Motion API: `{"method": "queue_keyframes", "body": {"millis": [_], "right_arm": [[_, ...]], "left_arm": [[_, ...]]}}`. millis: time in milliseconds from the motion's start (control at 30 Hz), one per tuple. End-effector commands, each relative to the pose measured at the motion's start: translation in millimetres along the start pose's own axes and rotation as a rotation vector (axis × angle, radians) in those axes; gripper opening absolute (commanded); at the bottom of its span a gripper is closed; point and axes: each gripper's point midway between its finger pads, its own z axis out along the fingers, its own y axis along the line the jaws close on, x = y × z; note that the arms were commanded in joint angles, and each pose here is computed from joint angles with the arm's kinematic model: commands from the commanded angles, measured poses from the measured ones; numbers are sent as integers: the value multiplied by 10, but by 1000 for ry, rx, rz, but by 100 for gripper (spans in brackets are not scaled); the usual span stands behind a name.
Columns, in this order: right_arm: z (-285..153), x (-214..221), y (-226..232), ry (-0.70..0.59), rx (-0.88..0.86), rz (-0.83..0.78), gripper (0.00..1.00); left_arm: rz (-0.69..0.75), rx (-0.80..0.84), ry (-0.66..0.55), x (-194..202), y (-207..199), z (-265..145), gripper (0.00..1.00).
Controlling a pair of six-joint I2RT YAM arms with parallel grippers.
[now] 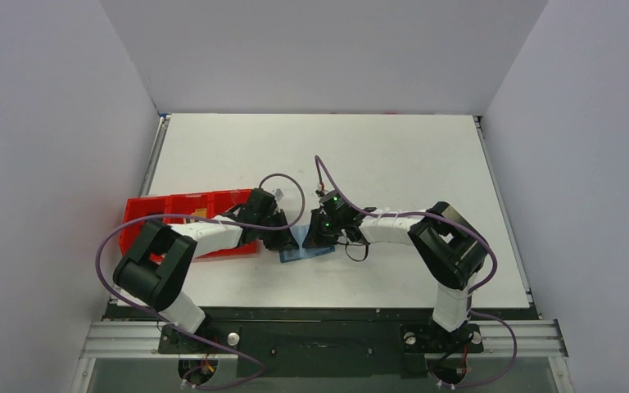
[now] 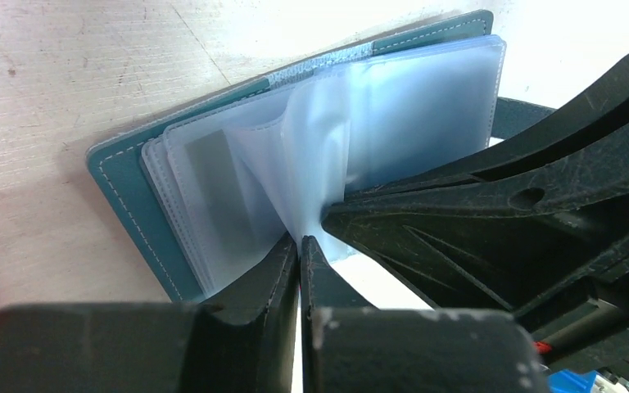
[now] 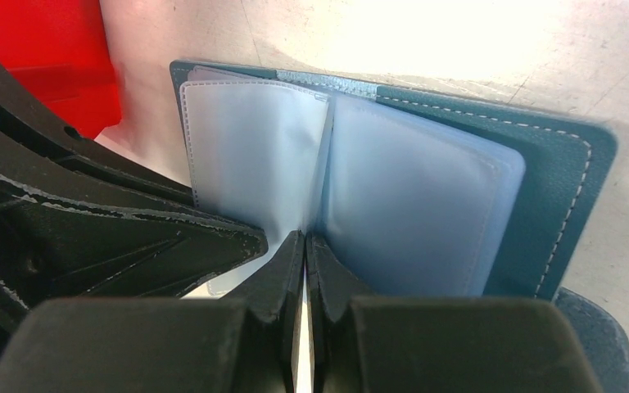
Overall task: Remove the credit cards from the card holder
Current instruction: Remove the credit card from the card holder.
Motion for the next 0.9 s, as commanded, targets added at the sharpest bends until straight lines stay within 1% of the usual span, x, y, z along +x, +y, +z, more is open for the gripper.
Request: {"method": "queue_keyframes", "body": {"millis": [0,100,167,200,233,300,433,533,600,867], "right_arm": [[68,191,-278,40,84,10,0],[-38,53,-136,6,36,19,1],[-131,-57,-7,-20,-4,22,11],[-177,-111,54,-29,-25,27,14],[-256,-172,145,-48,-49,22,18],[-395,-287,280,-79,-82,19,23],[-647,-469,452,-141,-108,6,26],[-750,-546,386,-177,-57,-3,27],[-782,-552,245,-188,19,-12,27],[-639,-400,-321,-167,220,1,26]], "left_arm": [[23,30,-37,-121,-136,32,0],[20,17,-46,-129,-112,21,0],[21,15,-51,-136,-114,12,0],[24,12,-51,-138,-112,7,0],[26,11,-55,-149,-118,-2,0],[33,10,-56,-163,-130,-13,0],[48,12,-59,-193,-165,-36,0],[54,19,-60,-203,-194,-62,0],[59,27,-61,-217,-228,-76,0],[77,41,-58,-240,-315,-92,0]]}}
